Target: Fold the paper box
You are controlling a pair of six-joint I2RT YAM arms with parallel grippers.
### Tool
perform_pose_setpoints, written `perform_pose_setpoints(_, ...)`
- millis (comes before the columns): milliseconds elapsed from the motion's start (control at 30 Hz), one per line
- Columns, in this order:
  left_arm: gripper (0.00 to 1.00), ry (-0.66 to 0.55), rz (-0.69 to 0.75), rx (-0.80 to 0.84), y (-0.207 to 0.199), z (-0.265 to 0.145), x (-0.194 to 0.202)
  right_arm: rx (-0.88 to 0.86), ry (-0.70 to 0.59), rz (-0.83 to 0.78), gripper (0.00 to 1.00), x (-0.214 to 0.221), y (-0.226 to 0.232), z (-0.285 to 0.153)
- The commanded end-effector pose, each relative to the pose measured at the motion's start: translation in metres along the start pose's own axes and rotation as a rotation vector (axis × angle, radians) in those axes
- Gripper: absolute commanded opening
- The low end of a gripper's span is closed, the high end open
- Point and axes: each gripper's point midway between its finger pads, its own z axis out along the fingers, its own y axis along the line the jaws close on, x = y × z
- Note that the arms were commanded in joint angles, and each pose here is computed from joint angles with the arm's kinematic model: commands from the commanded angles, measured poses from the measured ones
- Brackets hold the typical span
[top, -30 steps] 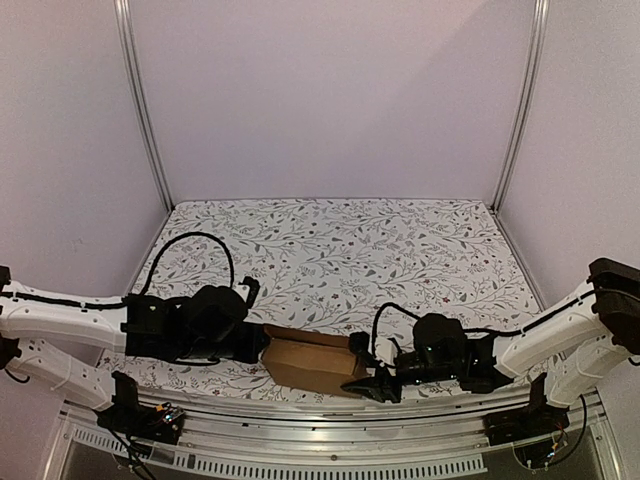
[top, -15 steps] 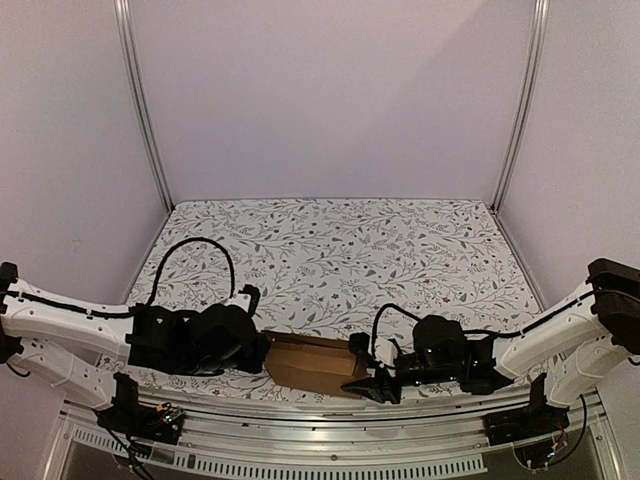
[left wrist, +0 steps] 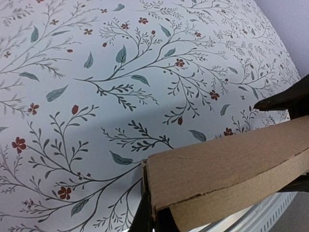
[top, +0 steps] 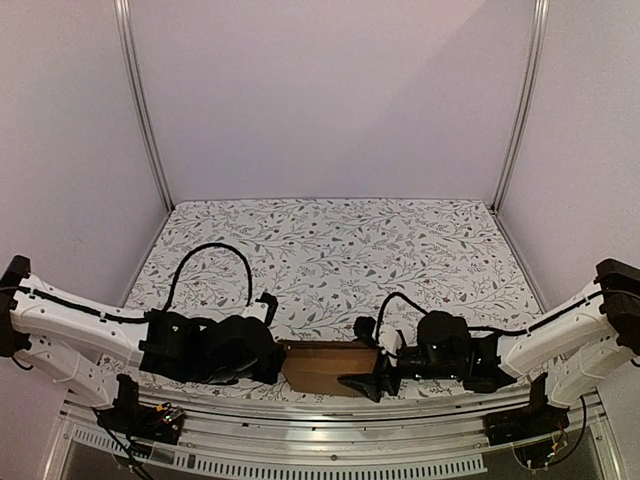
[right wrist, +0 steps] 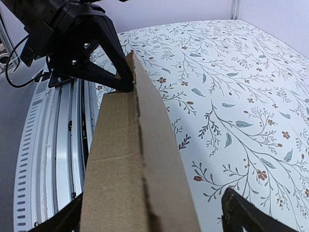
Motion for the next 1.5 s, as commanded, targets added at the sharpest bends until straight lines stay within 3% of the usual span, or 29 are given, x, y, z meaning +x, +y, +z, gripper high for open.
perform_pose_setpoints(0, 0.0, 0.286, 0.103, -0.085, 0.029, 0.004, 0.075, 0.007, -0.037, 0.034, 0.99, -0.018, 0.0, -0.011)
perform_pose_setpoints(467, 0.0, 0.284, 0.115, -0.122, 0.023, 0.01, 0.07, 0.142, -0.033, 0.117, 0.99, -0.032, -0.021, -0.065)
perform_pose_setpoints(767, 0.0, 0.283, 0.129, -0.127, 0.016, 0.012, 0.066, 0.127, -0.116, 0.138, 0.99, -0.051, -0.018, -0.09)
perform_pose_setpoints(1467, 0.0, 0.191, 0.131, -0.138, 0.006, -0.004, 0.033, 0.049, -0.126, 0.138, 0.96, -0.085, -0.002, -0.098)
